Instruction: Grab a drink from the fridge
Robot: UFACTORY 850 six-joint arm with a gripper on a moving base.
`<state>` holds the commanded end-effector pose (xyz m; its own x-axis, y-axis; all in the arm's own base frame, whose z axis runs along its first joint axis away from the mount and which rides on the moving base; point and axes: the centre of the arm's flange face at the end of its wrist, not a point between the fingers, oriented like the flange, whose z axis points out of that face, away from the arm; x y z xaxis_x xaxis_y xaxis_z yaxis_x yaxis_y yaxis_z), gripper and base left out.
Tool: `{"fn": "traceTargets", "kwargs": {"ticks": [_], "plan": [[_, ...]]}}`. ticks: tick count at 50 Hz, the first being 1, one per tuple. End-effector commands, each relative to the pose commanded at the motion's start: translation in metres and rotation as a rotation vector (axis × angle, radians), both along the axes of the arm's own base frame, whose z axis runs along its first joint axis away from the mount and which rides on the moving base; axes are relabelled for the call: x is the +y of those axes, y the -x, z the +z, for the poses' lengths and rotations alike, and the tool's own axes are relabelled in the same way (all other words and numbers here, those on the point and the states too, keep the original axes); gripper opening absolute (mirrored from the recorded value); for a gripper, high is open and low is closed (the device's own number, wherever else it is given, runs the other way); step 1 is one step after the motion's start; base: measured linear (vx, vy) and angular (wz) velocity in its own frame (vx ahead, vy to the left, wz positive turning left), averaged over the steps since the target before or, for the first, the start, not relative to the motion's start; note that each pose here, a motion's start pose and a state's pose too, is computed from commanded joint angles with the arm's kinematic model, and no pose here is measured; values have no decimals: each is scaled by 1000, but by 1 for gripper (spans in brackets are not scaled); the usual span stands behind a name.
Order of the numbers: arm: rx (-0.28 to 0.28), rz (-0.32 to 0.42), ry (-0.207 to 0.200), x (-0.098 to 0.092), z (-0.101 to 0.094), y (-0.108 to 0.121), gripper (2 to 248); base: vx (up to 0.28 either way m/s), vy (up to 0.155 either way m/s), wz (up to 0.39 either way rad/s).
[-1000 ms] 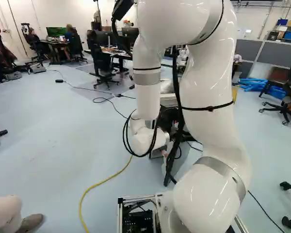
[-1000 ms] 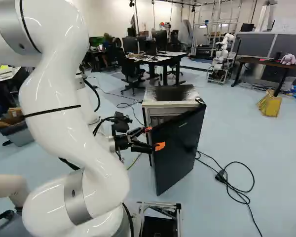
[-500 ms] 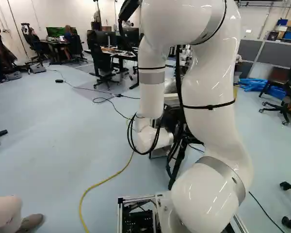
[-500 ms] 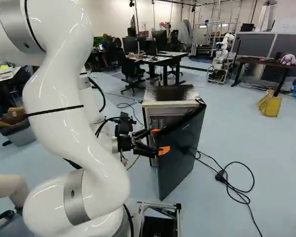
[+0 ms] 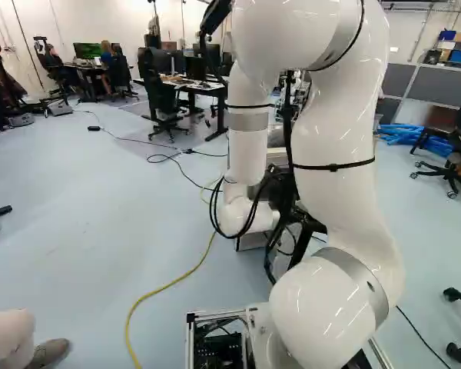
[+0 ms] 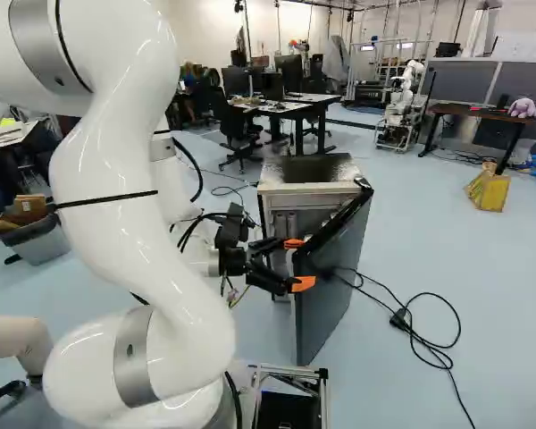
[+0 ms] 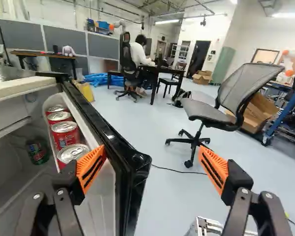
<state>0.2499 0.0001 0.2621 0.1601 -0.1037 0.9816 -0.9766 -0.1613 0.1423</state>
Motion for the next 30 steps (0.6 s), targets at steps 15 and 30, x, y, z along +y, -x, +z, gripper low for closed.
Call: {"fn": "traceTargets", "kwargs": {"ticks": [15, 30], "plan": [[-21, -113, -1, -16, 2, -5, 247, 0, 0, 0], [-60, -246, -8, -38, 5, -17, 247, 0, 0, 0]]}}
